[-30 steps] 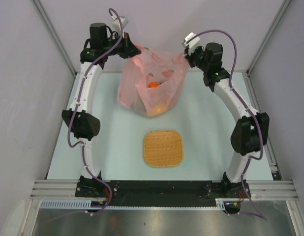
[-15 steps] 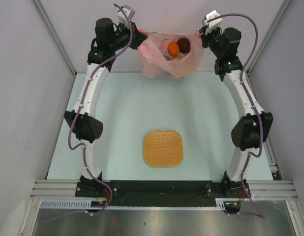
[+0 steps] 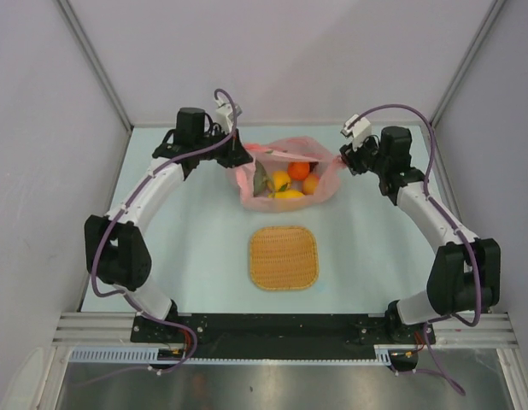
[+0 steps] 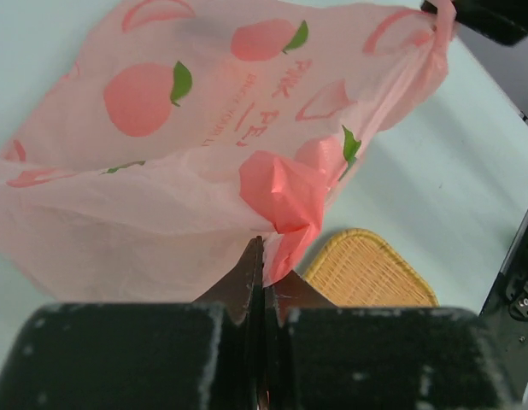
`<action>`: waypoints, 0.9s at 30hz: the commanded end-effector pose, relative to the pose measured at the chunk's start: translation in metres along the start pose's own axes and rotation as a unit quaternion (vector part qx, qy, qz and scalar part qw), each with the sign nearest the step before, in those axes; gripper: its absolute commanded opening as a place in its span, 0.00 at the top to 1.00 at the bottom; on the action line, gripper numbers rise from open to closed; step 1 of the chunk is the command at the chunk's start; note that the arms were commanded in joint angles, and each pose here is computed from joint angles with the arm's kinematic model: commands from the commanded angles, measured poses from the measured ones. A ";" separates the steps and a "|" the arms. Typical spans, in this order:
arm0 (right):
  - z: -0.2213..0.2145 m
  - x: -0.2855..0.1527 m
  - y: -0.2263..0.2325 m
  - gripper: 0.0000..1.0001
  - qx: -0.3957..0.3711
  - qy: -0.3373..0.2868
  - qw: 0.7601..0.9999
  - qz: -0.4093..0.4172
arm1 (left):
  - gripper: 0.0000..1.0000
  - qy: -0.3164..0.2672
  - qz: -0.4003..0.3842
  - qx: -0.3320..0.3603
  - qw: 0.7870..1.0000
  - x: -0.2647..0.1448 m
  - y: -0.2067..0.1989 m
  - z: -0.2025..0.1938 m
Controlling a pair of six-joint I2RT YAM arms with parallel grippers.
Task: Take the fake fruits out of the plastic bag
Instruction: Adjust the plastic bag at the center of the board.
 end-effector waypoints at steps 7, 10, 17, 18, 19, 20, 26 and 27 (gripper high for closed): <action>0.083 -0.089 0.023 0.11 -0.064 -0.062 0.996 -0.024 | 1.00 -0.062 0.016 -0.024 0.998 -0.037 -0.024 0.018; 0.109 -0.095 0.043 0.12 -0.049 -0.102 0.993 -0.021 | 1.00 -0.064 0.014 -0.040 0.997 -0.036 -0.025 0.017; 0.117 -0.057 0.096 0.35 0.014 -0.104 0.991 0.081 | 1.00 -0.056 0.037 -0.074 0.995 -0.037 -0.020 -0.003; 0.110 -0.041 0.105 0.38 0.051 -0.085 0.990 0.099 | 1.00 -0.058 0.036 -0.075 0.995 -0.038 -0.021 -0.004; 0.109 -0.034 0.108 0.41 0.065 -0.086 0.989 0.104 | 1.00 -0.056 0.035 -0.080 0.995 -0.038 -0.021 -0.008; 0.106 -0.026 0.113 0.46 0.079 -0.082 0.987 0.116 | 1.00 -0.057 0.034 -0.083 0.994 -0.039 -0.021 -0.009; 0.088 0.011 0.146 0.50 0.141 -0.040 0.974 0.174 | 1.00 -0.071 0.035 -0.086 0.993 -0.042 -0.025 -0.009; 0.083 0.015 0.150 0.50 0.145 -0.029 0.971 0.185 | 1.00 -0.075 0.034 -0.085 0.993 -0.043 -0.026 -0.007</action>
Point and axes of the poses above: each gripper's point midway between its finger pads, its own x axis out along the fingers, its own y axis along the line the jaws close on, z = x × y, the point moved 10 cm from there along -x, back along the fingers, and after that the axes turned 11 degrees about -x, right-handed, at the moved point
